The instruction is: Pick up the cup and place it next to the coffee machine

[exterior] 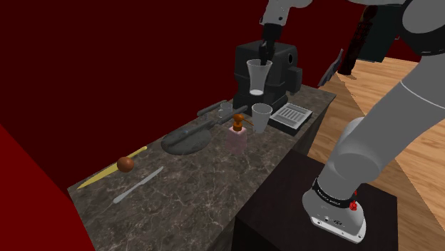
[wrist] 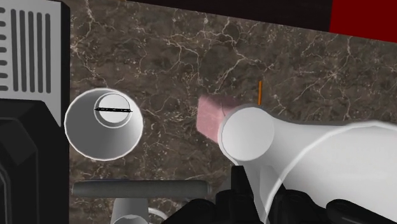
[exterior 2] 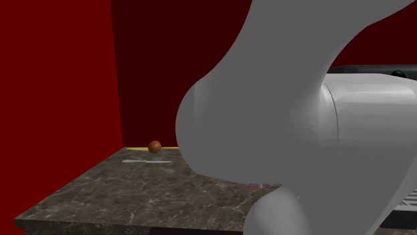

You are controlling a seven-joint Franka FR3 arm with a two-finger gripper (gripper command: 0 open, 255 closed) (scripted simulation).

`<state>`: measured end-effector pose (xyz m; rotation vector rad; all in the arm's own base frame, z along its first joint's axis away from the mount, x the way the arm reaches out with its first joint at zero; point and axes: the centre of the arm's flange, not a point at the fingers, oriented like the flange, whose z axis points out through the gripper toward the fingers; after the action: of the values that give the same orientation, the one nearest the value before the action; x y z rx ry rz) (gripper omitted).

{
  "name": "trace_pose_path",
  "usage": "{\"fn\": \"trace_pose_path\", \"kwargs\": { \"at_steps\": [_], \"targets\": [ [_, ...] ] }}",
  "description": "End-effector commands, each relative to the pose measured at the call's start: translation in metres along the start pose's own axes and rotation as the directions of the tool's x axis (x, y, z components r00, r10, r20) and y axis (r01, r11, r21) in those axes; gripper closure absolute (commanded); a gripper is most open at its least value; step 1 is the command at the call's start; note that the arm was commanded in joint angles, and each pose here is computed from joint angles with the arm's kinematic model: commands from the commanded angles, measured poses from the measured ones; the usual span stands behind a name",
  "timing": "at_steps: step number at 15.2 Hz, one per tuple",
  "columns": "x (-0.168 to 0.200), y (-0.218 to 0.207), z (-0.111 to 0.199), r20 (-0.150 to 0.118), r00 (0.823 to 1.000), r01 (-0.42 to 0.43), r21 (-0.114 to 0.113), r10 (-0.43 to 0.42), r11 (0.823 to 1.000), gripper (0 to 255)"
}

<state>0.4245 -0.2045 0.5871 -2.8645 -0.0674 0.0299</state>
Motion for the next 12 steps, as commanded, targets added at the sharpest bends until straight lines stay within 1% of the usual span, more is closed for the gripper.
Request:
{"fn": "trace_pose_path", "kwargs": {
  "at_steps": [1, 12],
  "targets": [
    [0.0, 0.003, 0.01, -0.001, 1.0, 0.0, 0.0, 0.0, 1.0, 255],
    [0.0, 0.019, 0.066, -0.001, 1.0, 0.0, 0.0, 0.0, 1.0, 255]
  ]
}}
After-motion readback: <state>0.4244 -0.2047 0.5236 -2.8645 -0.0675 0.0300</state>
